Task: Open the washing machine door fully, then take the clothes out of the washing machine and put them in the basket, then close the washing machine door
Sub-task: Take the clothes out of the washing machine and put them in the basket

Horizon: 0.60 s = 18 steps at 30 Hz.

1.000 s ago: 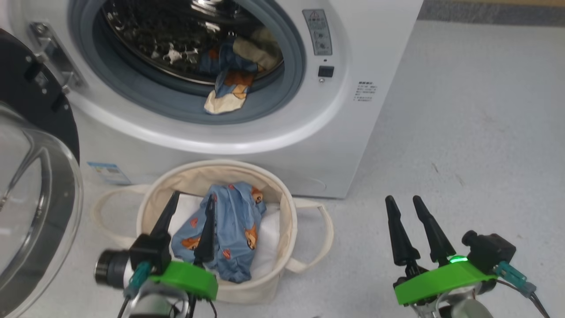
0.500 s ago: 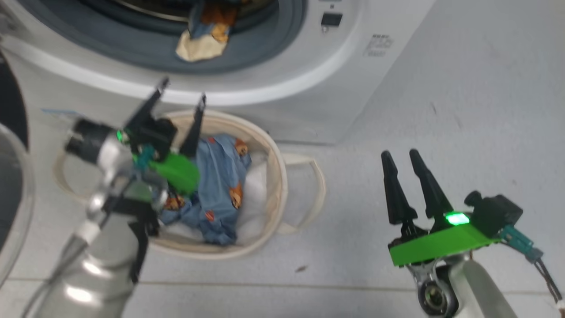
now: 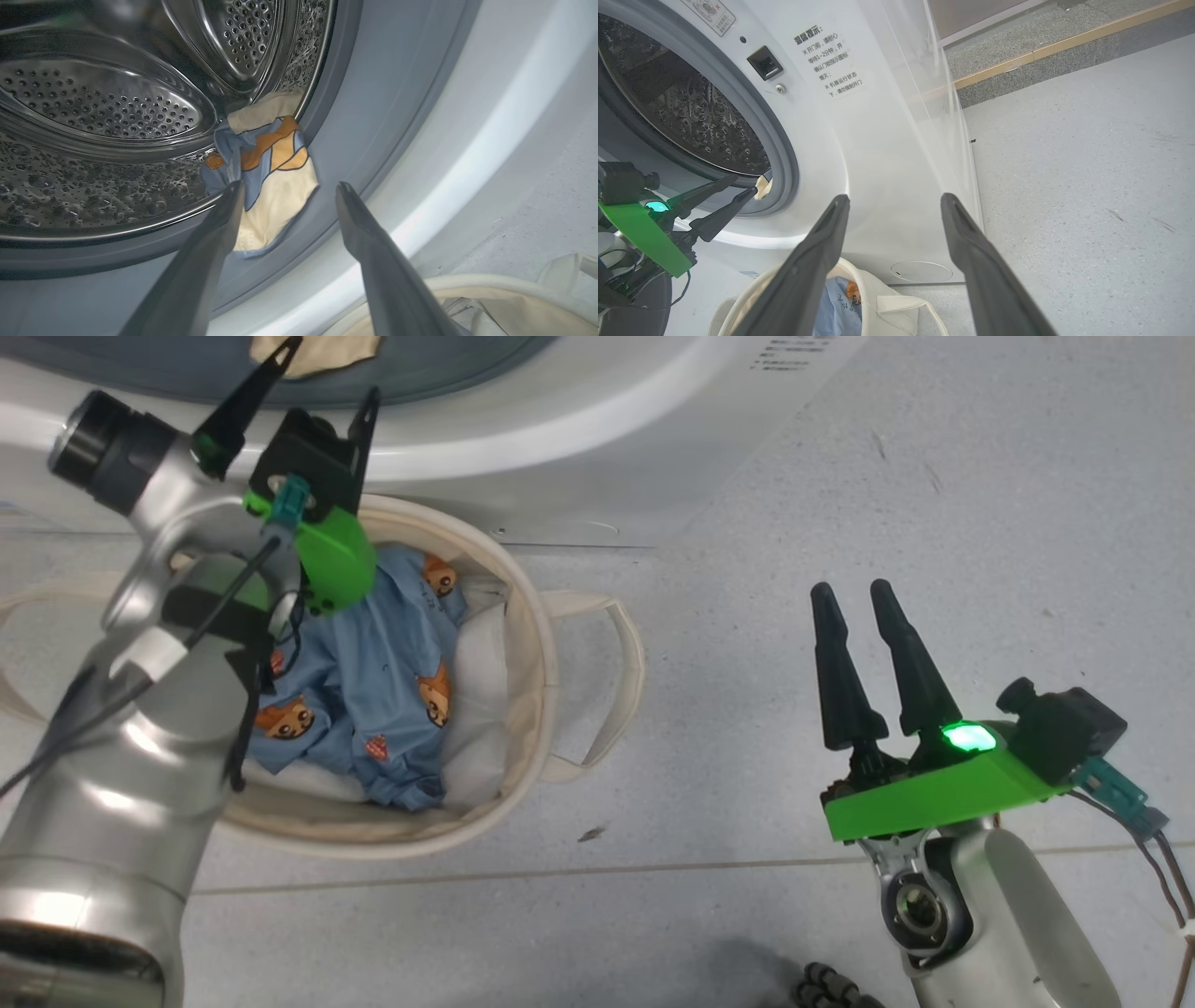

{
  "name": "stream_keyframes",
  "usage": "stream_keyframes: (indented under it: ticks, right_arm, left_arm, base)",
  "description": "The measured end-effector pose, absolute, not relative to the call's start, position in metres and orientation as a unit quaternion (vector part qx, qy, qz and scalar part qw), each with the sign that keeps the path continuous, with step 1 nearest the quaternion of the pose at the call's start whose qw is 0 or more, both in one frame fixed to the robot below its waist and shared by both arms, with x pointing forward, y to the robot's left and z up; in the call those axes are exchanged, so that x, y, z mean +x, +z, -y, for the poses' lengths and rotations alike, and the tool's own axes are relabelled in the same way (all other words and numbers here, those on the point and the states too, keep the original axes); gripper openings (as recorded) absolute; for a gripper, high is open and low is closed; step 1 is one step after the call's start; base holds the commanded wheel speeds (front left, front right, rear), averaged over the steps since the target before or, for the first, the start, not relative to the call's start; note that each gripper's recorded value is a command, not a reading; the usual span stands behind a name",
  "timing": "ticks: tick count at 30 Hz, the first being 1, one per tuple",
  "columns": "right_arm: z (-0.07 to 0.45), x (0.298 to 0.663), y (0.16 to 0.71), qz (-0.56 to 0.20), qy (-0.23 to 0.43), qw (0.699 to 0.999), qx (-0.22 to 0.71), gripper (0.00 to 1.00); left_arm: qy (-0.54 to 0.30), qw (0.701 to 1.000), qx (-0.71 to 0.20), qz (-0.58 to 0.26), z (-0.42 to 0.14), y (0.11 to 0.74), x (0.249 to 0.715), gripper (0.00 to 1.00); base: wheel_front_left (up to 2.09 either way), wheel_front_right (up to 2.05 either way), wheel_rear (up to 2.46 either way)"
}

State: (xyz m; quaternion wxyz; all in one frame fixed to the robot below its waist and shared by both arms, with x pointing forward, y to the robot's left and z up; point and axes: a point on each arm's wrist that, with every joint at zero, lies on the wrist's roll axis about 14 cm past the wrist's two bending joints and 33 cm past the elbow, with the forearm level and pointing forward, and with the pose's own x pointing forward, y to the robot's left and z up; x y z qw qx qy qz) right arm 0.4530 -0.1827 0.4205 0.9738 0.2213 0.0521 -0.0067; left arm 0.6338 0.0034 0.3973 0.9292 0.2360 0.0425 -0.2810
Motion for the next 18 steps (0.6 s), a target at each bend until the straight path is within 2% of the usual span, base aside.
stream_keyframes:
  ticks: [8,18]
  right_arm:
    - [0.188,0.451,0.417,-0.057,-0.016,0.973,0.221,1.00]
    - [0.187,0.455,0.413,-0.060,-0.013,0.974,0.220,1.00]
  left_arm:
    - [-0.277,0.923,0.263,-0.050,-0.001,0.395,0.651,1.00]
    - [-0.299,0.897,0.320,-0.054,0.005,0.385,0.659,1.00]
  base:
    - [0.00,0.00,0.00]
    - [0.00,0.00,0.00]
